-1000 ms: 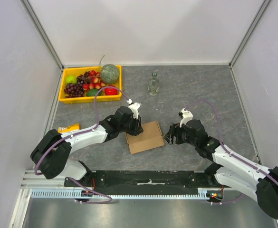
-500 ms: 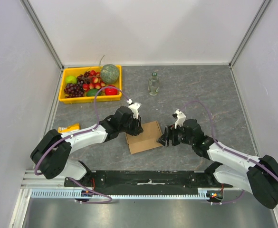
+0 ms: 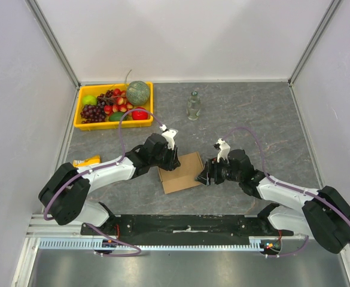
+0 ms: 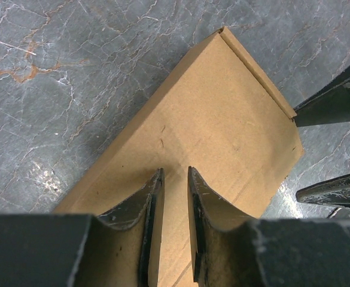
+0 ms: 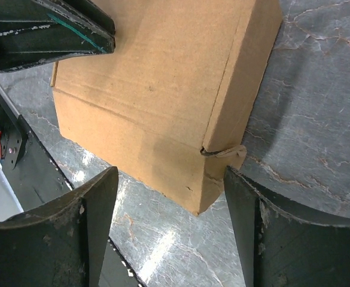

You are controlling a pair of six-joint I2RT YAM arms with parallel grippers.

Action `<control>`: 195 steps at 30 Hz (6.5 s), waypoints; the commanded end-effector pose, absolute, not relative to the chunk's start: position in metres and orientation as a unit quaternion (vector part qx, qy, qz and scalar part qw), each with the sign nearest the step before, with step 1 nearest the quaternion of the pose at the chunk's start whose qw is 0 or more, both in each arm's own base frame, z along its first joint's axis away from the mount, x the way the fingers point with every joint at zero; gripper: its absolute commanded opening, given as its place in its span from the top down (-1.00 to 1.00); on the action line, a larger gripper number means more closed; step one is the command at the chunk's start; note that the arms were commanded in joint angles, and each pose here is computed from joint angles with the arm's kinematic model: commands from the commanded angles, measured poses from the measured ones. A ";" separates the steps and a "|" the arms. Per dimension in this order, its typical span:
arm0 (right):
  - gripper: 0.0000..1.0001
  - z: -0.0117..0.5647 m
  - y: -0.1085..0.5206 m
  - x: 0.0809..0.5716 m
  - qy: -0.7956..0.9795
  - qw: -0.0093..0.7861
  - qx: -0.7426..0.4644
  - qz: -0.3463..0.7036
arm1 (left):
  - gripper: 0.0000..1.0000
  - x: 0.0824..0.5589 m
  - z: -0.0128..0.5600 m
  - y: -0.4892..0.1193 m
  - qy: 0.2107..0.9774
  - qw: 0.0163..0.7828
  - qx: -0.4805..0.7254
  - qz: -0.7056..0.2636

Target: Fold the paper box

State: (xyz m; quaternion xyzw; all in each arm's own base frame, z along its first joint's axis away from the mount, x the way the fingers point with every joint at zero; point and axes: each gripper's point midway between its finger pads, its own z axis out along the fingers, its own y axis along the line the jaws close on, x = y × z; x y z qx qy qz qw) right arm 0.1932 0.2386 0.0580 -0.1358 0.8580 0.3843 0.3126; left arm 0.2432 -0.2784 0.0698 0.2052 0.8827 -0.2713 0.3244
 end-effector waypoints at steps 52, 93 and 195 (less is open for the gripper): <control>0.05 0.042 0.238 0.193 0.854 0.319 -0.134 0.389 | 0.45 0.234 0.053 -0.276 0.891 0.298 0.224 -0.259; 0.40 0.001 0.209 0.212 0.905 0.310 -0.064 0.282 | 0.45 0.231 0.053 -0.279 0.887 0.291 0.238 -0.270; 0.48 0.031 0.215 0.254 0.913 0.327 -0.105 0.218 | 0.49 0.233 0.054 -0.280 0.889 0.292 0.231 -0.268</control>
